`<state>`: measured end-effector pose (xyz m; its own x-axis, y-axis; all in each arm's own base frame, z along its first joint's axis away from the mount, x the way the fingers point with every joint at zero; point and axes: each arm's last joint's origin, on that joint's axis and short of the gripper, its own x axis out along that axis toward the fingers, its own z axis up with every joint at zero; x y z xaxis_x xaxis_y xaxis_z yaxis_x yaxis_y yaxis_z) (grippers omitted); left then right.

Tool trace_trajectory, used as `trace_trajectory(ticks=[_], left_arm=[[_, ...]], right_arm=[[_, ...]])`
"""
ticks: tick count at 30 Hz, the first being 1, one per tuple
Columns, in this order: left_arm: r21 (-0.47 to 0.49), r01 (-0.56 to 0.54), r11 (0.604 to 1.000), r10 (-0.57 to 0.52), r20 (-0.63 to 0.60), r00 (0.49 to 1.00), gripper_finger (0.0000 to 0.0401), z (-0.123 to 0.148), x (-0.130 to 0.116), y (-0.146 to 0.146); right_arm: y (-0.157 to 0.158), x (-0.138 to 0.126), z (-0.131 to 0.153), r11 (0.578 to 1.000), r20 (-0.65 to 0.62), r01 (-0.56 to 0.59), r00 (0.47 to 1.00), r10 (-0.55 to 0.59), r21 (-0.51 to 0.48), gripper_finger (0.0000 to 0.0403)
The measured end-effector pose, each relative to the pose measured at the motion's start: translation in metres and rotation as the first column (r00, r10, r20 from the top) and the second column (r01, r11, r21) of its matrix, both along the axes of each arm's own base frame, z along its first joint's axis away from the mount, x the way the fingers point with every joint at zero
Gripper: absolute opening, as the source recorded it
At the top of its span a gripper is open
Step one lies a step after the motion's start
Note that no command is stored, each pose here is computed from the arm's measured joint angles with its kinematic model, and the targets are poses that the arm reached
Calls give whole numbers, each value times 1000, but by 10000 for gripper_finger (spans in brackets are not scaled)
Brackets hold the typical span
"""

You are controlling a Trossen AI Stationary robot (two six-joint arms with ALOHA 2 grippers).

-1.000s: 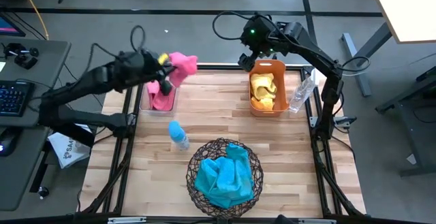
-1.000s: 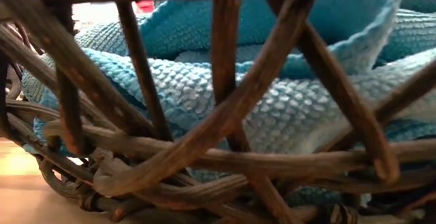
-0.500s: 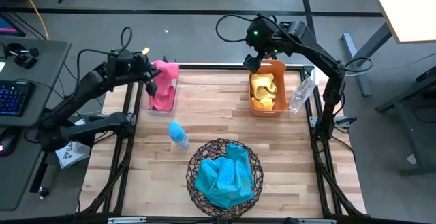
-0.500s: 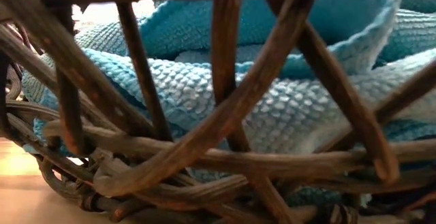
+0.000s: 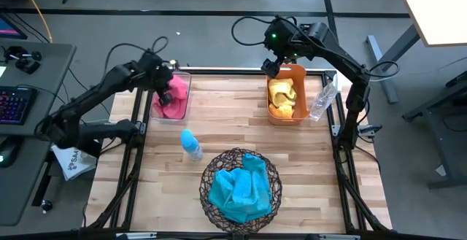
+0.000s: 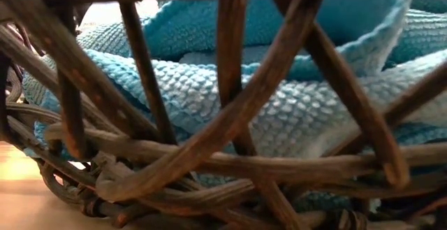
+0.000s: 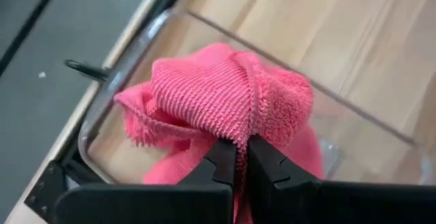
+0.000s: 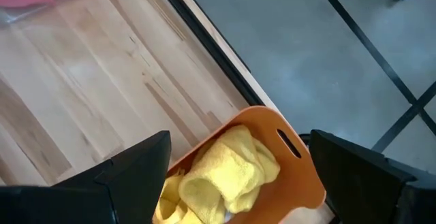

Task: Sort microfiber towel by color & place in baskets
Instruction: Put the pink towel into the transparent bin

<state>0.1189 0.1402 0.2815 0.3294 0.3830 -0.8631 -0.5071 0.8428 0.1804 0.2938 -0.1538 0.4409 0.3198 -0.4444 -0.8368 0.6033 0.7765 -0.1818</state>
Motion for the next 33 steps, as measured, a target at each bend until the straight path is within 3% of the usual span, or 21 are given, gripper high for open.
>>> trace_trajectory(ticks=[5, 10, 22, 27, 33], left_arm=[[-24, -21, 999, 18, -139, 990, 6, -19, 10, 15], [-68, -27, 997, 14, -190, 982, 34, -31, 16, 23], [-177, -135, 975, 117, -109, 987, 179, -38, 26, 16], [-237, -120, 964, 85, -154, 984, 223, -59, 27, 2], [-269, -53, 962, -4, -206, 979, 236, -80, 28, -13]], right_arm=[[1, -1, -1, 1000, -18, 0, 1000, 0, 9, 346], [5, -1, -2, 1000, -31, 2, 1000, -1, 22, 346], [21, 1, 3, 999, -15, -44, 999, 44, 17, 346], [25, -4, 8, 999, 4, -45, 999, 45, 10, 346], [27, -11, 14, 999, 20, -33, 999, 33, -5, 346]])
